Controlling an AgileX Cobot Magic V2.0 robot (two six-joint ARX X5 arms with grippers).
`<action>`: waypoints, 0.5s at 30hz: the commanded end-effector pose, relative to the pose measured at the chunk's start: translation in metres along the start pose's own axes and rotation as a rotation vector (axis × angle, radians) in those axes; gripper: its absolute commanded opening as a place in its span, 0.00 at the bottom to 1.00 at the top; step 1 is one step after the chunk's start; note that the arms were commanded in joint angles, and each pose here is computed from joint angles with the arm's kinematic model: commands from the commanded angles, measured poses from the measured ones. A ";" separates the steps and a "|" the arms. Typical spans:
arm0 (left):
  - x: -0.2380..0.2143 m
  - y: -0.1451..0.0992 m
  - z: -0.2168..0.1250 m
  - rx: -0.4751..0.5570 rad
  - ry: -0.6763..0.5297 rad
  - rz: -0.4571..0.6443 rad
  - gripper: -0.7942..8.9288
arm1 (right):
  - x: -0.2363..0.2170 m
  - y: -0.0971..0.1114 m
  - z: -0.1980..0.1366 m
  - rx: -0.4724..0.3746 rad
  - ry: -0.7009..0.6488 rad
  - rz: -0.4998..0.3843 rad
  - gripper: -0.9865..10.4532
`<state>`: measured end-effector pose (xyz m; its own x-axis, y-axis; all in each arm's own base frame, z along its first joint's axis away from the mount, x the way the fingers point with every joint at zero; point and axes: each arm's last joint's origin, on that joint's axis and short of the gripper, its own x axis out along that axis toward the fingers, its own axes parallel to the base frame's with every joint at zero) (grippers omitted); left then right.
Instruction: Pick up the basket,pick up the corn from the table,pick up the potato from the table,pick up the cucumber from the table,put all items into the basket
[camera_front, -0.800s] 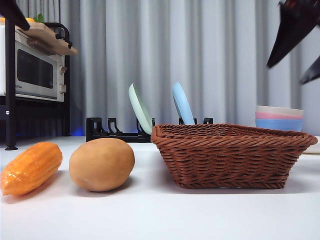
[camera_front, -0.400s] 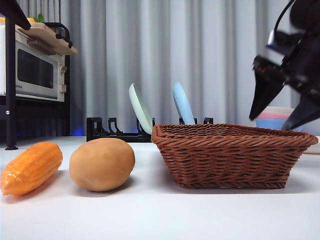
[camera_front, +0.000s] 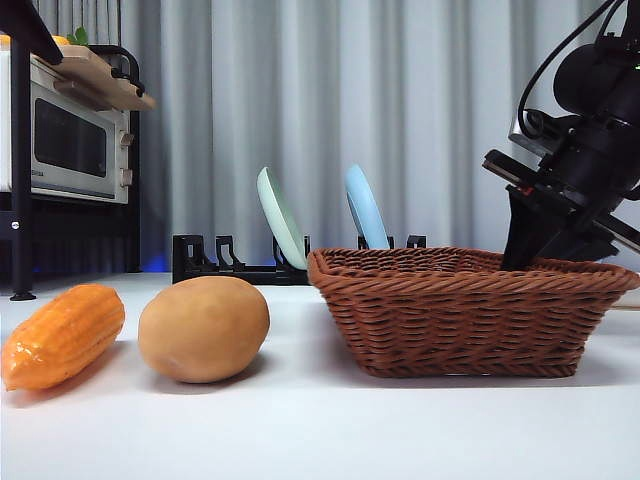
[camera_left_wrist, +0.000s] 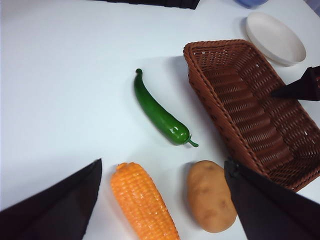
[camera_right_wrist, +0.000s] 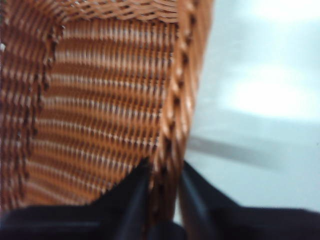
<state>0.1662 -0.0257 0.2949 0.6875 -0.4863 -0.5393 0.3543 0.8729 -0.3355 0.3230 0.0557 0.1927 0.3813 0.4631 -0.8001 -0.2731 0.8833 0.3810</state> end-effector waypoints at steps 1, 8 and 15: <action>0.003 0.001 0.002 -0.032 0.006 -0.001 0.50 | -0.005 0.001 0.002 0.025 -0.020 0.000 0.08; 0.033 0.002 0.008 -0.069 0.052 -0.045 0.50 | -0.037 0.016 0.006 0.027 -0.117 0.009 0.08; 0.086 -0.006 0.021 -0.068 0.172 -0.087 0.50 | -0.089 0.038 0.005 -0.036 -0.279 0.016 0.08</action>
<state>0.2300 -0.0674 0.2709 0.5479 -0.5628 -0.6189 0.3659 0.8266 -0.4277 0.2873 0.0494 0.2715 0.5784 0.4739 -0.6639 -0.3033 0.8805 0.3643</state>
